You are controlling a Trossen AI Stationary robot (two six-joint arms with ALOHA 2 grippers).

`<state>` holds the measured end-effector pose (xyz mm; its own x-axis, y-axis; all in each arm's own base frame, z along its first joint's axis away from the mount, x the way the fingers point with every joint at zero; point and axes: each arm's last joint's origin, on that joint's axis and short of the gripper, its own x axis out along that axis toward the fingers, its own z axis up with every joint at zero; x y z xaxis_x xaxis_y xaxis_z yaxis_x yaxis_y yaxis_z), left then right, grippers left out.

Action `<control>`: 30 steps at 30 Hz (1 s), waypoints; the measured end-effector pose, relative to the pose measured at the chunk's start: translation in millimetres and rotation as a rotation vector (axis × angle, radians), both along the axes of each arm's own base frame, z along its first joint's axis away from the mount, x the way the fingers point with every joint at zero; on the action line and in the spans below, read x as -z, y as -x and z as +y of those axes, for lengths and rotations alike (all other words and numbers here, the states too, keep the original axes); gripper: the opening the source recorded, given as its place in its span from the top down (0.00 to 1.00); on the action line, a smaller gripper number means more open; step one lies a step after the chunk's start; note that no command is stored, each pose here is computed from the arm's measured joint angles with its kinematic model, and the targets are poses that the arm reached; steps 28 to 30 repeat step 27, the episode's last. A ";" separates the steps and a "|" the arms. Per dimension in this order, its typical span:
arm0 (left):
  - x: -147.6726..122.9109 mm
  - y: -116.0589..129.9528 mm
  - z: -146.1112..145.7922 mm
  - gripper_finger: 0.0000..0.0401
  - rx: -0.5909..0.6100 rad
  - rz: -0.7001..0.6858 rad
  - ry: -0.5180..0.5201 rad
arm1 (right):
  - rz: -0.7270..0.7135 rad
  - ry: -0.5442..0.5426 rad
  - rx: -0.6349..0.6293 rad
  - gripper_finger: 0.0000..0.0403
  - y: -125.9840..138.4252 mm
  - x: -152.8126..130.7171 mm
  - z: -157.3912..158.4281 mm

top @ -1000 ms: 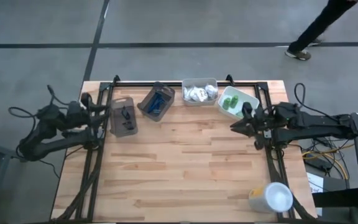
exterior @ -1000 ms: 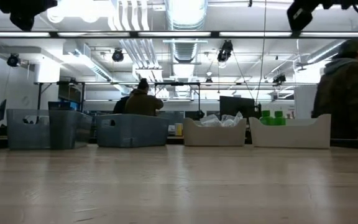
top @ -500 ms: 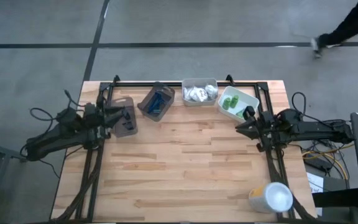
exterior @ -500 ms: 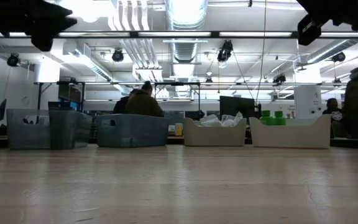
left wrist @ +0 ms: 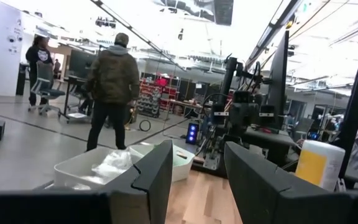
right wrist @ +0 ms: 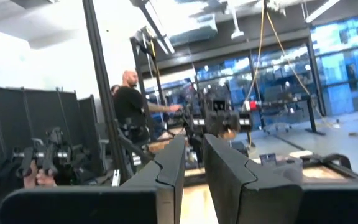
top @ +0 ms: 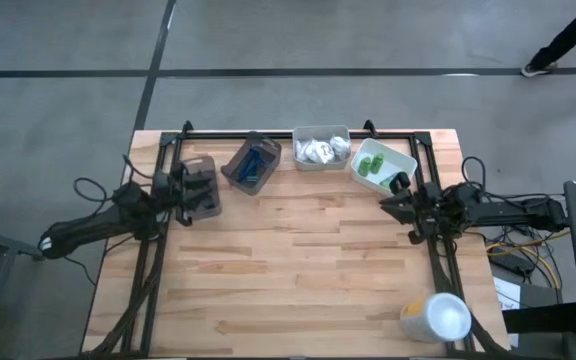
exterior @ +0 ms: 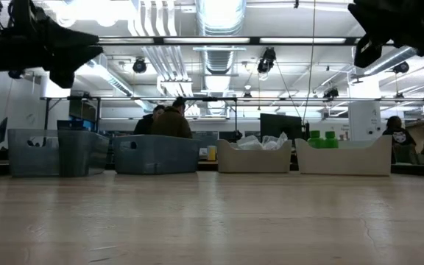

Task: Pick & Place Travel size toiletries
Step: Return to Home Position

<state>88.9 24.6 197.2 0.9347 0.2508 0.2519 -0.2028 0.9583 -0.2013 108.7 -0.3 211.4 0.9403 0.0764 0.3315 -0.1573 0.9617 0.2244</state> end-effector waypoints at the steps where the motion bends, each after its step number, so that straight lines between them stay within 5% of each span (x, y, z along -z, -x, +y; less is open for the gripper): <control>1: 3.3 -0.9 0.2 0.62 0.000 0.001 0.001 | -0.015 0.000 0.001 0.86 0.5 1.7 0.0; 30: 20.5 -4.4 1.0 0.62 0.006 0.131 0.049 | -0.044 0.161 0.094 0.86 0.8 7.6 -0.9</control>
